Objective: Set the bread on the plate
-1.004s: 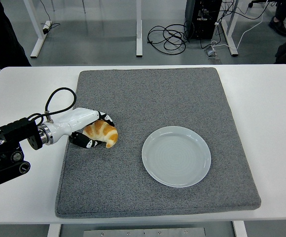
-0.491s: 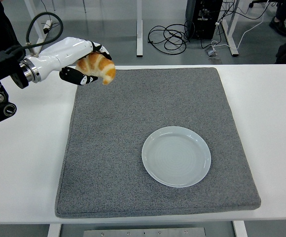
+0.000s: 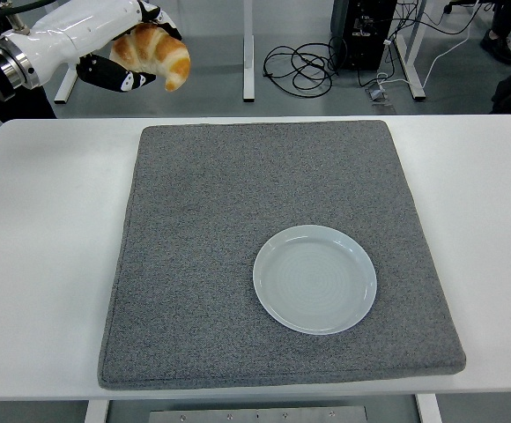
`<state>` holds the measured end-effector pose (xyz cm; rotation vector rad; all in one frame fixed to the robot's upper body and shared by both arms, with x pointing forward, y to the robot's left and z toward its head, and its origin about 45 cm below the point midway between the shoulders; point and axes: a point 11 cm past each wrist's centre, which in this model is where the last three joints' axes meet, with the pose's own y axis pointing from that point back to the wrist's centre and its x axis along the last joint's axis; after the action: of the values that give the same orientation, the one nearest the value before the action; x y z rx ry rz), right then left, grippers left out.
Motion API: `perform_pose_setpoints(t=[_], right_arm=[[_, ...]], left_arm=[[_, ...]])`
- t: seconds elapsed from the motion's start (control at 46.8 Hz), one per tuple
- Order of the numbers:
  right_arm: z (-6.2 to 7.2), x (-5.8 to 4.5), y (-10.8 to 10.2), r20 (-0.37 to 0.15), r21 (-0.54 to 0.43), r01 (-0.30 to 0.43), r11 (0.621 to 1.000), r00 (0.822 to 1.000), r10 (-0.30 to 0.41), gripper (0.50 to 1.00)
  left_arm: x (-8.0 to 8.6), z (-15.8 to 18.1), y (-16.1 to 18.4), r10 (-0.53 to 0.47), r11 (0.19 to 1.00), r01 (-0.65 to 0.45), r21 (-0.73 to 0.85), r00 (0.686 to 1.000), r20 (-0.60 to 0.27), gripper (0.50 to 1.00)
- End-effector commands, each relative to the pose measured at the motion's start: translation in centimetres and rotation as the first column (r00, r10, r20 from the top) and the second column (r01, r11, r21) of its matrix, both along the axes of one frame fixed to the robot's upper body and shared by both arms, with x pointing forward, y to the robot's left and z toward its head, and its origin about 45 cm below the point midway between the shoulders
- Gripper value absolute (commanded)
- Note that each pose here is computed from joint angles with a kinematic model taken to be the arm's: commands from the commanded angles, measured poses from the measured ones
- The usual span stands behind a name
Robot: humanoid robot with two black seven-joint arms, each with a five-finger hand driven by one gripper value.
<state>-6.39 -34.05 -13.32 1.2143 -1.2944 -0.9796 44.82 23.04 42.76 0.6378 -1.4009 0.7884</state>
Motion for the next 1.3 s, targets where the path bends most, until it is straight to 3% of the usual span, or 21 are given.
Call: perform_pose_setpoints(t=[0.0, 0.385, 0.769, 1.026, 1.282], right_arm=[[0.0, 0.0, 0.0, 0.000, 0.000, 0.000, 1.000, 1.000, 0.000, 1.000], [0.0, 0.0, 0.0, 0.000, 0.000, 0.000, 1.000, 1.000, 0.000, 1.000], [0.0, 0.0, 0.0, 0.000, 0.000, 0.000, 1.000, 1.000, 0.000, 1.000], [0.0, 0.0, 0.0, 0.000, 0.000, 0.000, 1.000, 1.000, 0.000, 1.000], [0.0, 0.0, 0.0, 0.000, 0.000, 0.000, 1.000, 1.000, 0.000, 1.000]], left_arm=[[0.0, -0.2, 0.0, -0.001, 1.000, 0.001, 0.001, 1.000, -0.004, 0.500], [0.0, -0.5, -0.9, -0.018, 1.000, 0.018, -0.003, 1.000, -0.012, 0.500], [1.3, -3.5, -11.3, -0.159, 0.987, 0.156, -0.047, 0.986, -0.056, 0.500], [-1.5, -5.4, -19.2, -0.320, 0.947, 0.316, -0.051, 0.943, -0.095, 0.500], [-5.8, -7.8, -26.4, -0.470, 0.882, 0.469, -0.039, 0.872, -0.138, 0.500]])
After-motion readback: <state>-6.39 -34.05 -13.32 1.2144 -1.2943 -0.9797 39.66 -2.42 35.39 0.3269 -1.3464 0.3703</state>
